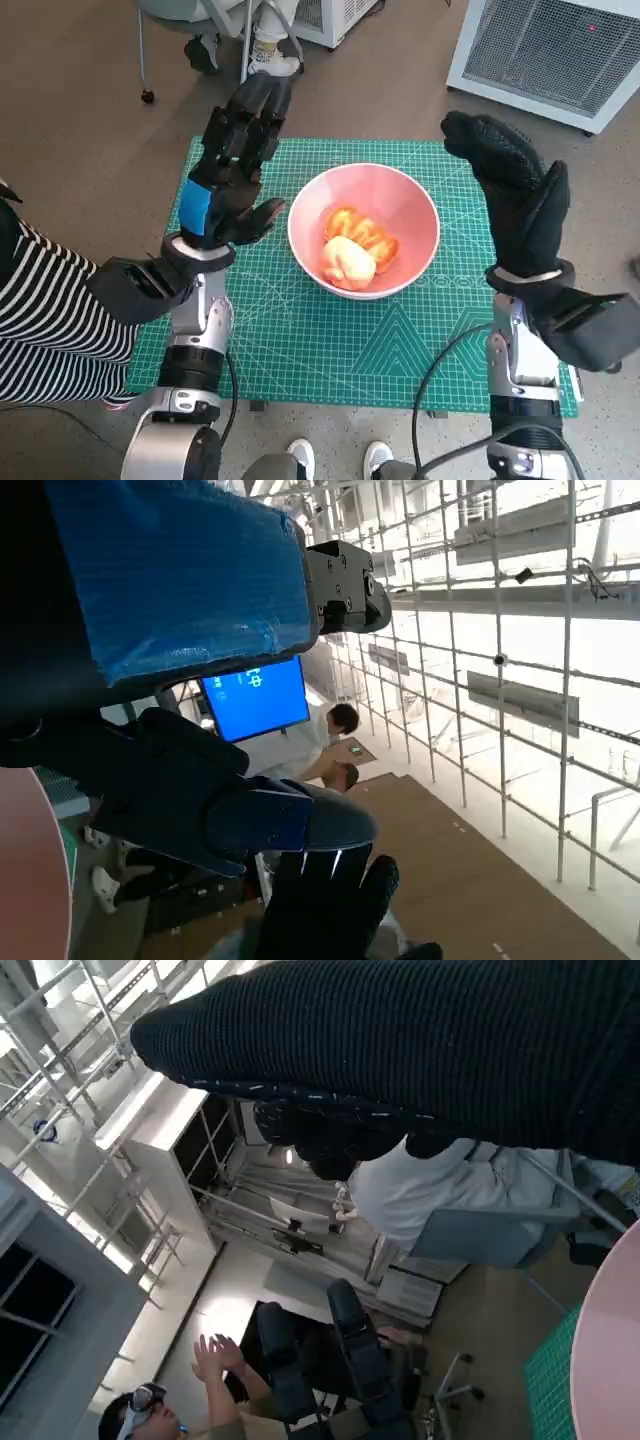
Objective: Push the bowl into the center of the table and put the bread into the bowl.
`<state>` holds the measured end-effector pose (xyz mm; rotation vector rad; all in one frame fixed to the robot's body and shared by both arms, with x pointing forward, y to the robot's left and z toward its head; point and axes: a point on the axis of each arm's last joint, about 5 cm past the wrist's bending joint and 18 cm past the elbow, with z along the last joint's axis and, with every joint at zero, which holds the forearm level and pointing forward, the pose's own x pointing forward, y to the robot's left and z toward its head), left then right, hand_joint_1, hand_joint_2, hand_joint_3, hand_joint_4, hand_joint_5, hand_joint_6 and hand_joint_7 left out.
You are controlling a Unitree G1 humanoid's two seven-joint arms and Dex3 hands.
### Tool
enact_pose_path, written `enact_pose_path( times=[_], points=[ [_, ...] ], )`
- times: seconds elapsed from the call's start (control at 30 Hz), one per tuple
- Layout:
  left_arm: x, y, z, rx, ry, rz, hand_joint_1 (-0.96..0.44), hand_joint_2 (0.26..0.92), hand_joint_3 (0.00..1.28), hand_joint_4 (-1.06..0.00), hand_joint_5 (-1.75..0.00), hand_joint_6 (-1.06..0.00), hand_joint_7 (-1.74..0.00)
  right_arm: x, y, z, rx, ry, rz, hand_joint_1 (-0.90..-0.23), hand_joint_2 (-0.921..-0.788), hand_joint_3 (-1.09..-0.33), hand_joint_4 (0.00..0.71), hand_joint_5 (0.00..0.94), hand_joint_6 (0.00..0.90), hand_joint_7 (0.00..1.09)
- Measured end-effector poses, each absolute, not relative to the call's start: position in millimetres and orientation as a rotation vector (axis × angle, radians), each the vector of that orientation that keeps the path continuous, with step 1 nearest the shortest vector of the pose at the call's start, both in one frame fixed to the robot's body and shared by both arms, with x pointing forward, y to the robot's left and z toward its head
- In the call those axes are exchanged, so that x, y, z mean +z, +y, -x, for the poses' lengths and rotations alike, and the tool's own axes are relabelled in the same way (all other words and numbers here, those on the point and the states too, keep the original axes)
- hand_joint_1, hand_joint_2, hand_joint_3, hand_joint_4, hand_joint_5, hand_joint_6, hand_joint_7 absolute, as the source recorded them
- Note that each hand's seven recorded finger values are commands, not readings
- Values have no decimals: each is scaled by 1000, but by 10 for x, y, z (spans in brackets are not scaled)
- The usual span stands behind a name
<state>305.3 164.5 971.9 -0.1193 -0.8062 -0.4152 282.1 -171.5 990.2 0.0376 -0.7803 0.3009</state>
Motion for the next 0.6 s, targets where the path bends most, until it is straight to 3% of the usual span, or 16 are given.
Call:
enact_pose_path(
  times=[0.6],
  points=[
    [9677, 1648, -3054, -439, -798, 109, -640, 921, 254, -97, -4, -13, -319, 9892, -1740, -2806, 305, -781, -30, -641, -921, -724, 163, 1, 132, 367]
  ],
)
